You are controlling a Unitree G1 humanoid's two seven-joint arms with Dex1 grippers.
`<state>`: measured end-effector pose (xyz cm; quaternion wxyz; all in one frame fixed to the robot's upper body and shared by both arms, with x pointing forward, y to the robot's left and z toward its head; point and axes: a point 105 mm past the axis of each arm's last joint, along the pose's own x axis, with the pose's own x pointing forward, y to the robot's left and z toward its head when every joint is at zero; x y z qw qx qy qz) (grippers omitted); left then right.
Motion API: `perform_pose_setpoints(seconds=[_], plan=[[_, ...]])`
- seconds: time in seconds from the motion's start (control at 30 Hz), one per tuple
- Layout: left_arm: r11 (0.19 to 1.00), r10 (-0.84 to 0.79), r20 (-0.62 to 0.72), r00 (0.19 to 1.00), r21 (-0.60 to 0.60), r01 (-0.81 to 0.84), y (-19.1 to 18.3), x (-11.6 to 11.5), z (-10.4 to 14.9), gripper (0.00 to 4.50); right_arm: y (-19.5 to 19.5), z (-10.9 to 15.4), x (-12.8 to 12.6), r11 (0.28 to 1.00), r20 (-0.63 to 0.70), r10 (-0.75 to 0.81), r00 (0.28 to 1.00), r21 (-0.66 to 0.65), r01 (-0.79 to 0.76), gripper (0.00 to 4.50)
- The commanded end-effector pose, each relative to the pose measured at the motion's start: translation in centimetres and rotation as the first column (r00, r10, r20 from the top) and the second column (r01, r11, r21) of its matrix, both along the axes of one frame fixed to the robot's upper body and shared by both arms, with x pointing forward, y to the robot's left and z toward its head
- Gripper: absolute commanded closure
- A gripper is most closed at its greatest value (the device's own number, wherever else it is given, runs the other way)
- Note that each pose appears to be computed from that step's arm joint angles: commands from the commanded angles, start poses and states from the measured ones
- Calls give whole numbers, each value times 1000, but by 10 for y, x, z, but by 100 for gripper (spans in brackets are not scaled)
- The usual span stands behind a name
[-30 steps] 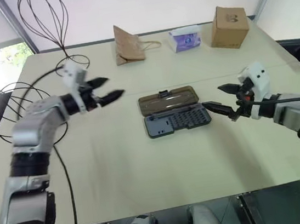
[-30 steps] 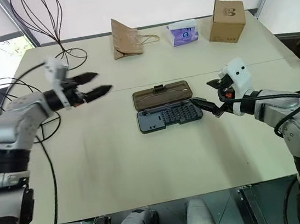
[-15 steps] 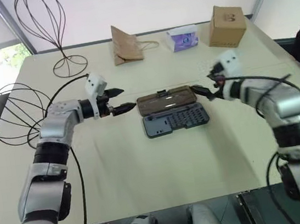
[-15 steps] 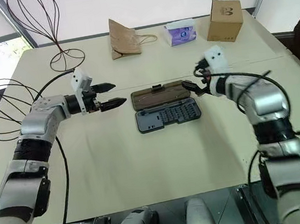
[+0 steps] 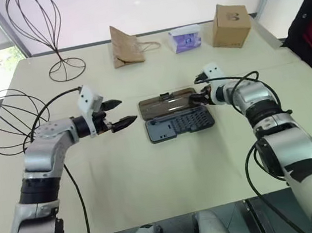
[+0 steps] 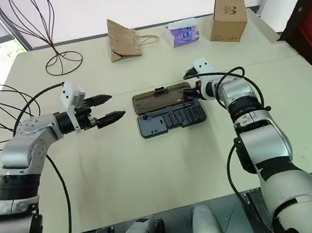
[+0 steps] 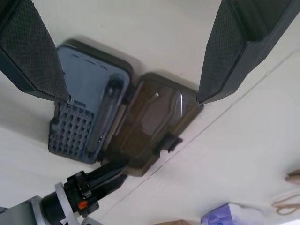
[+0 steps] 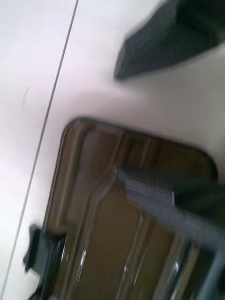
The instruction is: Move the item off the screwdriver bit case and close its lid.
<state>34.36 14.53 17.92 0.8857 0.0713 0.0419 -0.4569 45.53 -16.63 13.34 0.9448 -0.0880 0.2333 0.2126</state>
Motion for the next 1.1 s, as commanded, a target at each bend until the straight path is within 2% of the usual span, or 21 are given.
perform_pose_setpoints(seconds=[0.03,0.07,0.1,0.27,0.37,0.53,0.6,0.83,0.93,1.1], plan=[[999,29,56,998,-26,-27,4,-5,18,0,-14,-9,-1,997,-24,-36,999,-75,34,377],[999,35,54,998,-31,-34,5,-5,18,0,-13,-11,-2,996,-32,-29,999,-86,26,425],[999,41,53,998,-33,-40,5,-6,18,0,-13,-14,-2,995,-41,-20,999,-102,16,442],[998,52,44,998,-21,-51,4,-7,10,0,-18,-8,-5,995,-53,-27,998,-95,22,442],[998,55,39,998,-24,-54,4,-8,7,0,-34,-4,-10,992,-77,-112,991,-68,107,442],[999,43,25,999,-27,-43,1,-10,3,0,-49,5,-35,967,-113,-256,960,-13,256,442],[999,31,18,999,-26,-30,-1,-11,0,0,-46,11,-49,956,-122,-287,950,18,292,442],[1000,-3,3,1000,-25,3,-10,-10,-6,0,-10,14,-97,958,-161,-262,951,72,276,442],[999,-21,3,1000,-26,21,-13,-9,-6,0,3,8,-110,963,-174,-234,957,94,252,442],[999,-29,6,1000,-21,29,-15,-7,-7,0,2,6,-118,967,-160,-224,961,88,240,442]])
